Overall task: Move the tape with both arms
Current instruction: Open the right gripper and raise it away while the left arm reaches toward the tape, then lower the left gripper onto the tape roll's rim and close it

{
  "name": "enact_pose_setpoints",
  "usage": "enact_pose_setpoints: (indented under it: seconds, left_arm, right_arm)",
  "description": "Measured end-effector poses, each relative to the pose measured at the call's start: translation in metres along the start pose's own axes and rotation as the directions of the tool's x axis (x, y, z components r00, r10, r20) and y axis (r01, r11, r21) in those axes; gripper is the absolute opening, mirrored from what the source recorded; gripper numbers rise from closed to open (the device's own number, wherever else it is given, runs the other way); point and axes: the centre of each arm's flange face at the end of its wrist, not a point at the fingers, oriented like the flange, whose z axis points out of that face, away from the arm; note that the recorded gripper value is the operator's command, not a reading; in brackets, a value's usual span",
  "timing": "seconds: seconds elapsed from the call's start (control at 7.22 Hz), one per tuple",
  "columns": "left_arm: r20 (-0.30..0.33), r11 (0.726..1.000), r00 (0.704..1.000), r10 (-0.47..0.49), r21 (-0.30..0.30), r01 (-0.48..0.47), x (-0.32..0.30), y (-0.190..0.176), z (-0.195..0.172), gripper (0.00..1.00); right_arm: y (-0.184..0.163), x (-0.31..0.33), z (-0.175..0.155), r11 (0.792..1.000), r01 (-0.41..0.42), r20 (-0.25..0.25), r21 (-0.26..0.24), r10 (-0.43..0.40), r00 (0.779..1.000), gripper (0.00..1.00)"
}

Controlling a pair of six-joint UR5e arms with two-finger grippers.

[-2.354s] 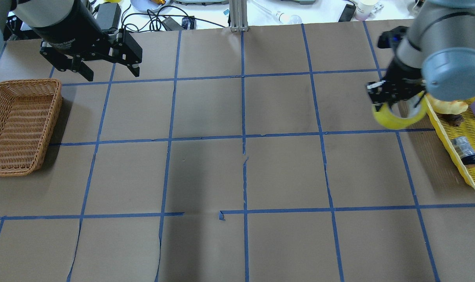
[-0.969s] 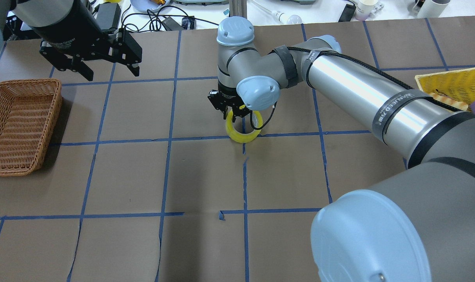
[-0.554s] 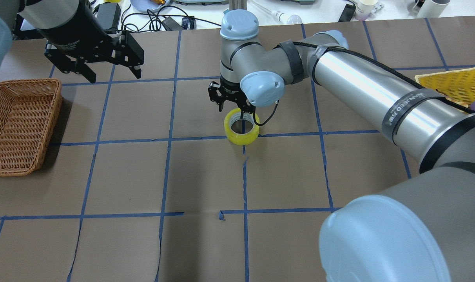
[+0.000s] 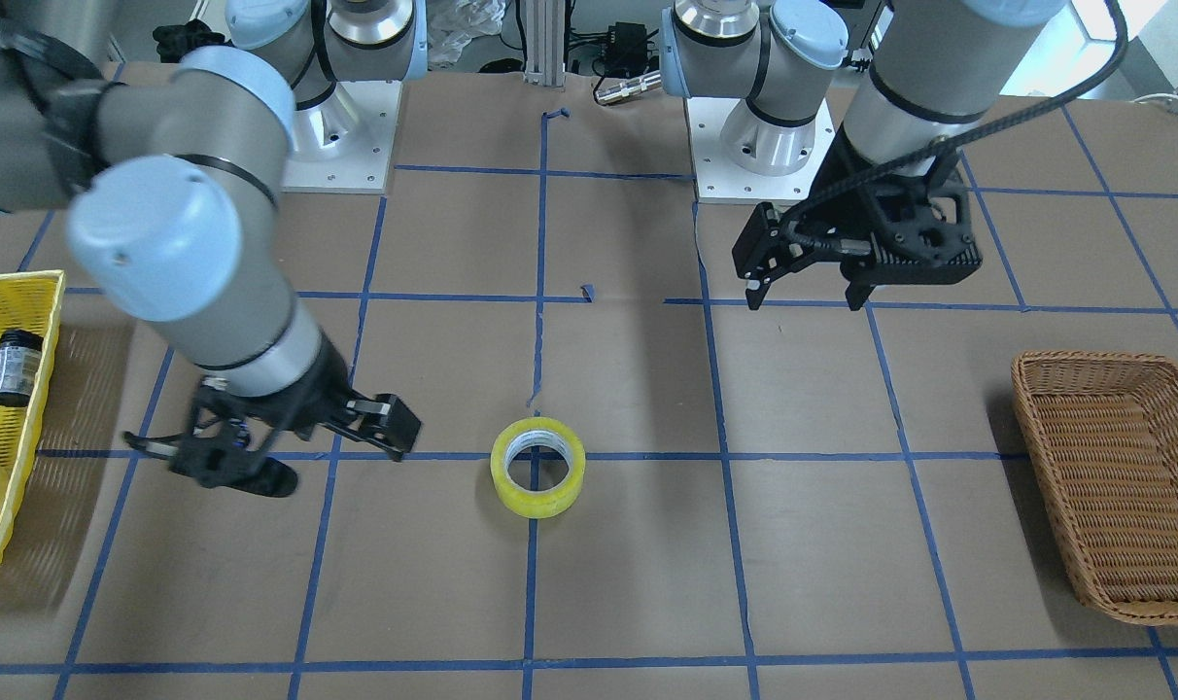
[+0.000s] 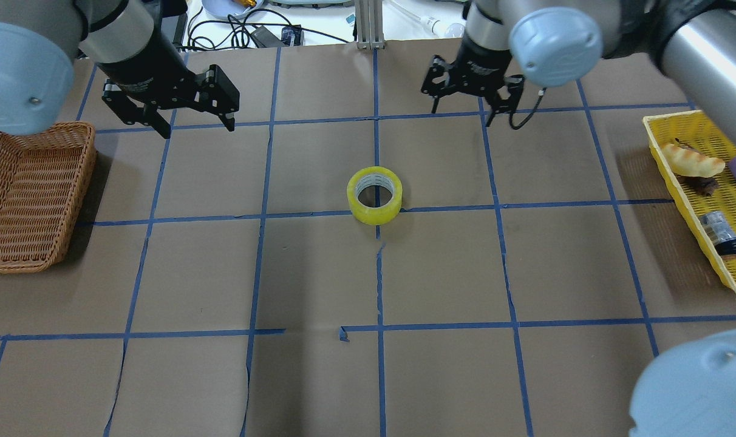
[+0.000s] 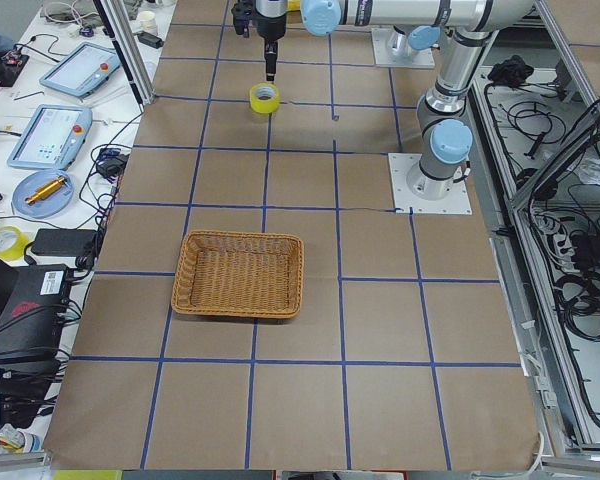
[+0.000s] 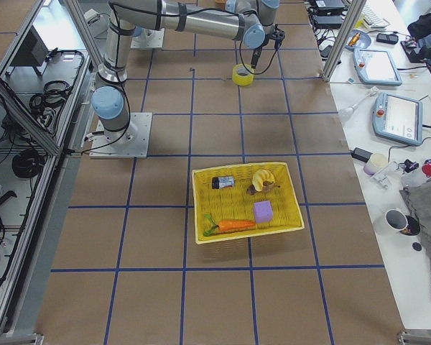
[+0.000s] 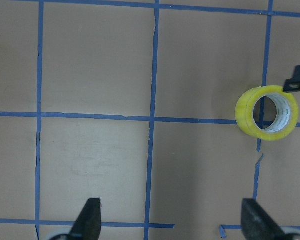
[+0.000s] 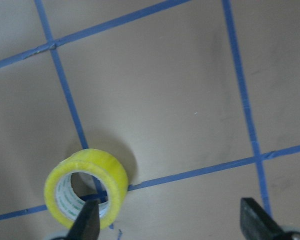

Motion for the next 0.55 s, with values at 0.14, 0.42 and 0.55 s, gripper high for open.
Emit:
enact_pose_setpoints:
  seconds: [0.14,0.42,0.55]
  left_arm:
    - [-0.004,1.000,1.000,0.021,0.000,-0.021,0.019,-0.007,0.029,1.00]
    - [-0.019,0.998,0.999,0.046,0.049,-0.045,0.079,-0.026,0.103,0.99]
    - [-0.026,0.997,0.998,0.052,0.057,-0.050,0.106,-0.031,0.139,0.98]
  right_arm:
    - [0.004,0.048,-0.041,1.000,0.028,-0.003,-0.007,-0.028,1.000,1.00]
    - [0.039,0.101,-0.101,0.997,0.075,-0.074,-0.007,-0.076,0.994,1.00]
    - [0.051,0.108,-0.107,0.996,0.088,-0.119,-0.011,-0.089,0.989,1.00]
